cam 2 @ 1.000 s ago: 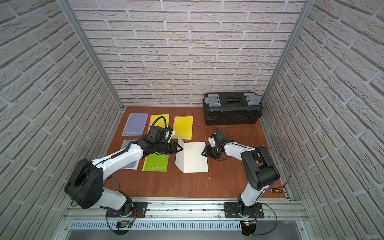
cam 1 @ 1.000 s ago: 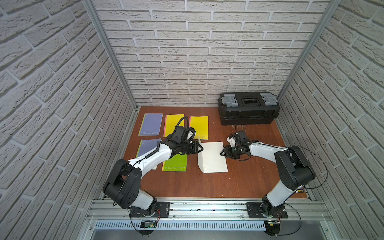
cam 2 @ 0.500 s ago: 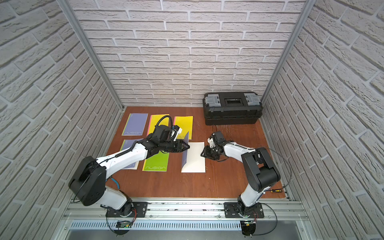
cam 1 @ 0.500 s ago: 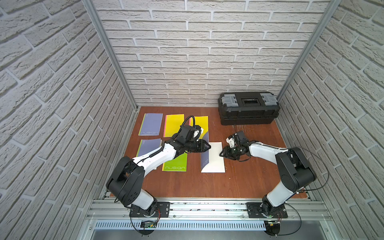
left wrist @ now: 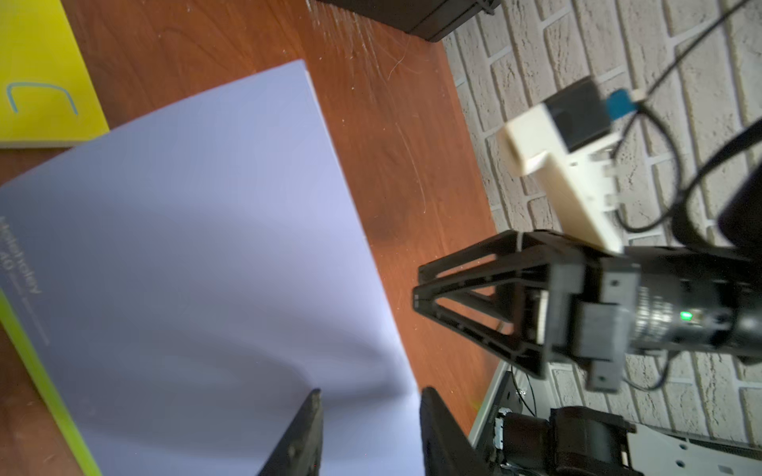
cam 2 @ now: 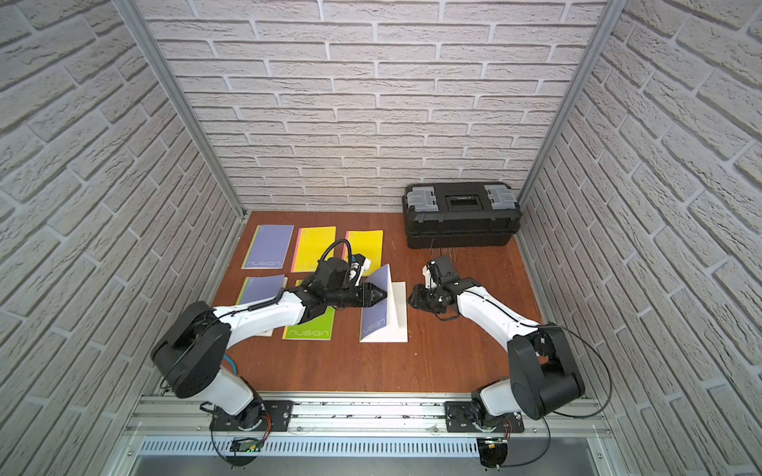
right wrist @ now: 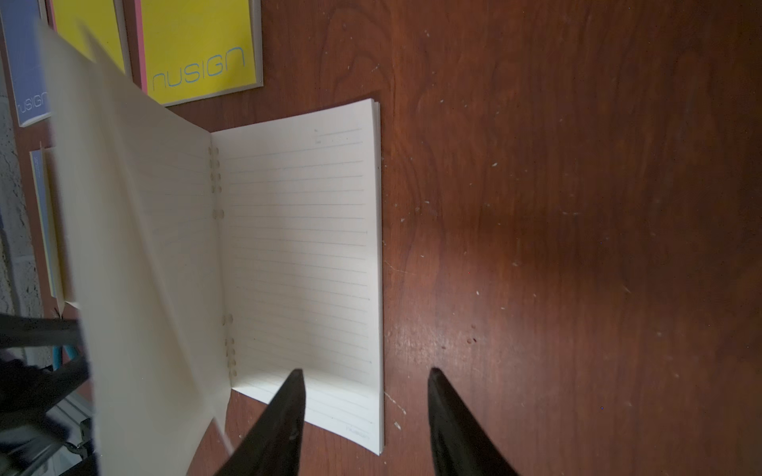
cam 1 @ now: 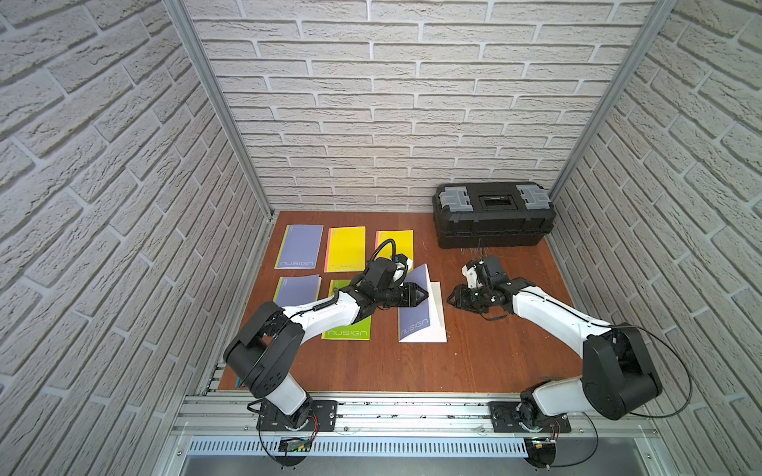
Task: Close the notebook
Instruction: Close the notebook at the center of the board, then move the notebook to the center of the board.
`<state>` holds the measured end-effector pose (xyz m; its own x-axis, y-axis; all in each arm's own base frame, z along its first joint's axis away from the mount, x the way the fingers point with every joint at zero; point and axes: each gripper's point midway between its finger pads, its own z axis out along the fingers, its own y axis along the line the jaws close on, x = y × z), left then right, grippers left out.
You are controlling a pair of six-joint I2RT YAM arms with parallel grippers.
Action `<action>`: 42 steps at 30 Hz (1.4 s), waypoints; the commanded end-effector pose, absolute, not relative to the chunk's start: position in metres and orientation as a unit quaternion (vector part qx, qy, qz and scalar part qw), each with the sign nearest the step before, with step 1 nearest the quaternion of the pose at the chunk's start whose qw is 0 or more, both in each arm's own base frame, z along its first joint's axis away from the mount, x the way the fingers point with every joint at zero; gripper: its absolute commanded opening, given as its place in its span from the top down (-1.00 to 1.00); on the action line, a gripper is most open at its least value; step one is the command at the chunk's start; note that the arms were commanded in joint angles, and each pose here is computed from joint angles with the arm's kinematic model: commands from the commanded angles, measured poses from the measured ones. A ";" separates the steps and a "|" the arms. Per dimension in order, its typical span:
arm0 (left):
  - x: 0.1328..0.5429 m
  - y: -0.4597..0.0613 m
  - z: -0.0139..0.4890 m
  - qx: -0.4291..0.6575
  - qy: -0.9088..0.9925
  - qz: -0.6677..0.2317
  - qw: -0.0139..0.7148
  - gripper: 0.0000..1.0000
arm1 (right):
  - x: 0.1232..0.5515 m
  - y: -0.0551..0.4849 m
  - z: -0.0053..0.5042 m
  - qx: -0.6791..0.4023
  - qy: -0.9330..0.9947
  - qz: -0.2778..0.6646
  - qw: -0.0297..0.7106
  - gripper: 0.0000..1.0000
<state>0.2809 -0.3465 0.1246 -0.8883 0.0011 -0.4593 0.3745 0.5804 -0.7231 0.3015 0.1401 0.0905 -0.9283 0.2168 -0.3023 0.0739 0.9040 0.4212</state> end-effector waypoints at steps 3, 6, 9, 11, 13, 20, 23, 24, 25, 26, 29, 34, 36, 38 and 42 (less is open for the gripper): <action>0.288 -0.356 0.122 0.107 0.849 -0.464 0.229 0.21 | 0.304 0.127 0.117 0.075 0.956 0.182 0.215 -0.01; 0.288 -0.354 0.109 0.101 0.860 -0.449 0.220 0.22 | 0.304 0.126 0.121 0.074 0.956 0.180 0.220 -0.02; 0.289 -0.348 0.092 0.096 0.885 -0.408 0.204 0.24 | 0.304 0.128 0.120 0.072 0.957 0.185 0.213 -0.02; 0.288 -0.345 0.083 0.094 0.898 -0.382 0.195 0.24 | 0.304 0.129 0.118 0.072 0.957 0.186 0.210 -0.01; 0.286 -0.343 0.074 0.098 0.910 -0.357 0.186 0.24 | 0.305 0.131 0.116 0.073 0.957 0.188 0.208 -0.01; 0.277 -0.346 0.046 0.122 0.939 -0.284 0.154 0.26 | 0.306 0.137 0.106 0.070 0.958 0.201 0.194 0.01; 0.275 -0.346 0.037 0.127 0.946 -0.260 0.144 0.28 | 0.305 0.140 0.100 0.072 0.957 0.206 0.190 0.01; 0.275 -0.345 0.033 0.126 0.949 -0.252 0.141 0.28 | 0.305 0.141 0.097 0.073 0.957 0.208 0.189 0.01; 0.275 -0.345 0.031 0.124 0.951 -0.248 0.140 0.28 | 0.304 0.142 0.094 0.074 0.957 0.210 0.187 0.01; 0.275 -0.344 0.029 0.122 0.952 -0.245 0.138 0.28 | 0.304 0.143 0.092 0.075 0.957 0.210 0.186 0.01; 0.274 -0.341 0.022 0.118 0.955 -0.236 0.132 0.29 | 0.303 0.146 0.084 0.076 0.956 0.216 0.181 0.02; 0.271 -0.339 0.013 0.113 0.957 -0.236 0.123 0.31 | 0.299 0.154 0.068 0.071 0.959 0.218 0.166 0.06; 0.271 -0.338 0.012 0.104 0.956 -0.247 0.123 0.31 | 0.298 0.158 0.063 0.068 0.960 0.219 0.162 0.08; 0.271 -0.332 0.010 0.095 0.956 -0.248 0.121 0.31 | 0.296 0.162 0.057 0.065 0.961 0.219 0.155 0.10; 0.271 -0.322 0.008 0.086 0.958 -0.244 0.121 0.31 | 0.295 0.170 0.047 0.058 0.963 0.218 0.144 0.14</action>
